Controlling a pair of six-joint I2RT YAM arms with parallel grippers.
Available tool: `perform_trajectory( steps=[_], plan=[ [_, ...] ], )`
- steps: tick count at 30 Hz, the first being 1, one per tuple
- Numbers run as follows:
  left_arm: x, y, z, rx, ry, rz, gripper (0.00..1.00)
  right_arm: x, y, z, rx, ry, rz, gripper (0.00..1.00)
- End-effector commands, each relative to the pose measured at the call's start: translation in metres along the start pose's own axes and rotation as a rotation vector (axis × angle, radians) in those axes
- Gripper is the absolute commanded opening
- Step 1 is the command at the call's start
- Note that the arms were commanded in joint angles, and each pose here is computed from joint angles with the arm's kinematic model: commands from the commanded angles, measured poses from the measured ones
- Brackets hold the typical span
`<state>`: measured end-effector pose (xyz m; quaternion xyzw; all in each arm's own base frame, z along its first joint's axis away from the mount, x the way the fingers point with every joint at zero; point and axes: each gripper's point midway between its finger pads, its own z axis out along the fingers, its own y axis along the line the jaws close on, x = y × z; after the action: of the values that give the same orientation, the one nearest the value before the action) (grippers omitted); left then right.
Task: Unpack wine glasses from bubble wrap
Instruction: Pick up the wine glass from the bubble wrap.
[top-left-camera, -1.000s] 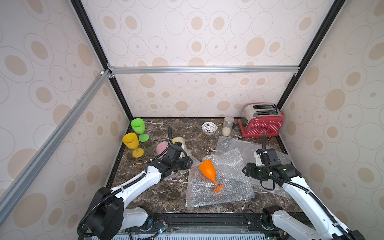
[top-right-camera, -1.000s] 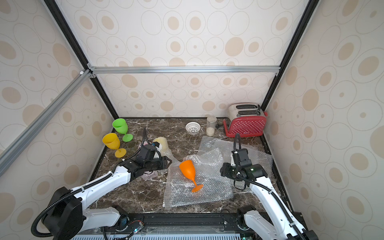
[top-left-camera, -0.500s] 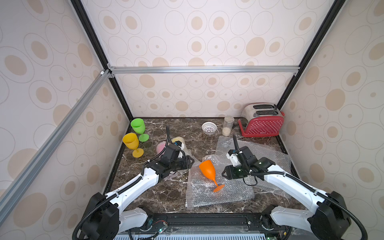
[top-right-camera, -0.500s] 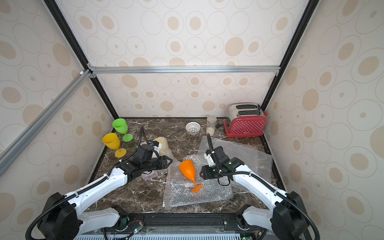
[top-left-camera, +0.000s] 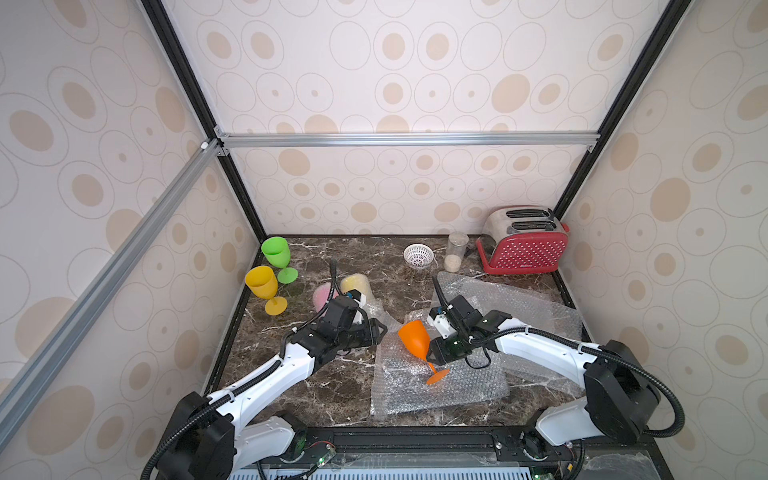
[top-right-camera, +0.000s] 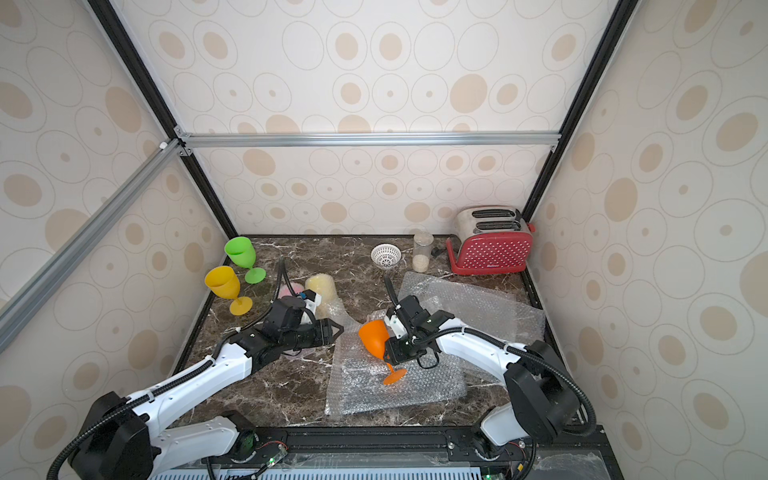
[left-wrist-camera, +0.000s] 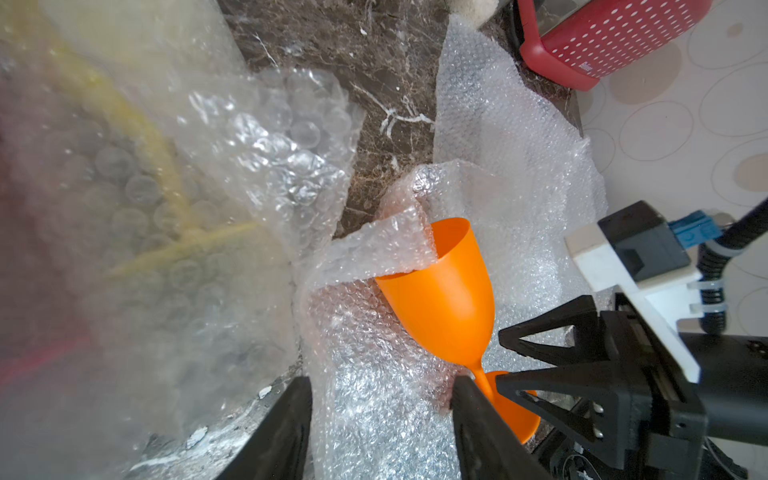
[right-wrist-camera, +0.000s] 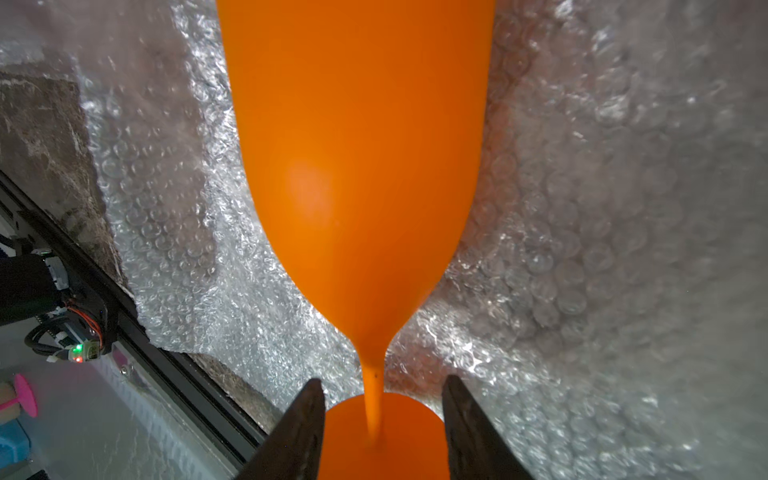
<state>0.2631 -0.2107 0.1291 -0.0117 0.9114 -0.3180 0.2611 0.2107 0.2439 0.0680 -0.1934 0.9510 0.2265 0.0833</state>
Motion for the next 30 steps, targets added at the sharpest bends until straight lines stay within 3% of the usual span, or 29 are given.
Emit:
perform_trajectory(
  steps=[1, 9, 16, 24, 30],
  plan=[
    [-0.004, -0.01, -0.004, 0.051, -0.022, -0.018, 0.55, 0.005, 0.006, 0.012, -0.016, 0.034, -0.022, 0.47],
    [0.005, -0.011, -0.004, 0.069, -0.019, -0.034, 0.55, 0.011, 0.002, 0.028, -0.016, 0.057, 0.01, 0.39],
    [0.004, -0.011, -0.007, 0.072, -0.031, -0.042, 0.56, 0.012, -0.001, 0.032, -0.011, 0.044, 0.009, 0.2],
    [-0.004, -0.016, -0.005, 0.067, -0.034, -0.028, 0.56, 0.009, 0.007, 0.017, -0.044, -0.024, -0.054, 0.17],
    [-0.028, -0.033, -0.01, 0.107, -0.073, -0.017, 0.56, 0.002, 0.015, -0.001, -0.07, -0.114, -0.117, 0.15]
  ],
)
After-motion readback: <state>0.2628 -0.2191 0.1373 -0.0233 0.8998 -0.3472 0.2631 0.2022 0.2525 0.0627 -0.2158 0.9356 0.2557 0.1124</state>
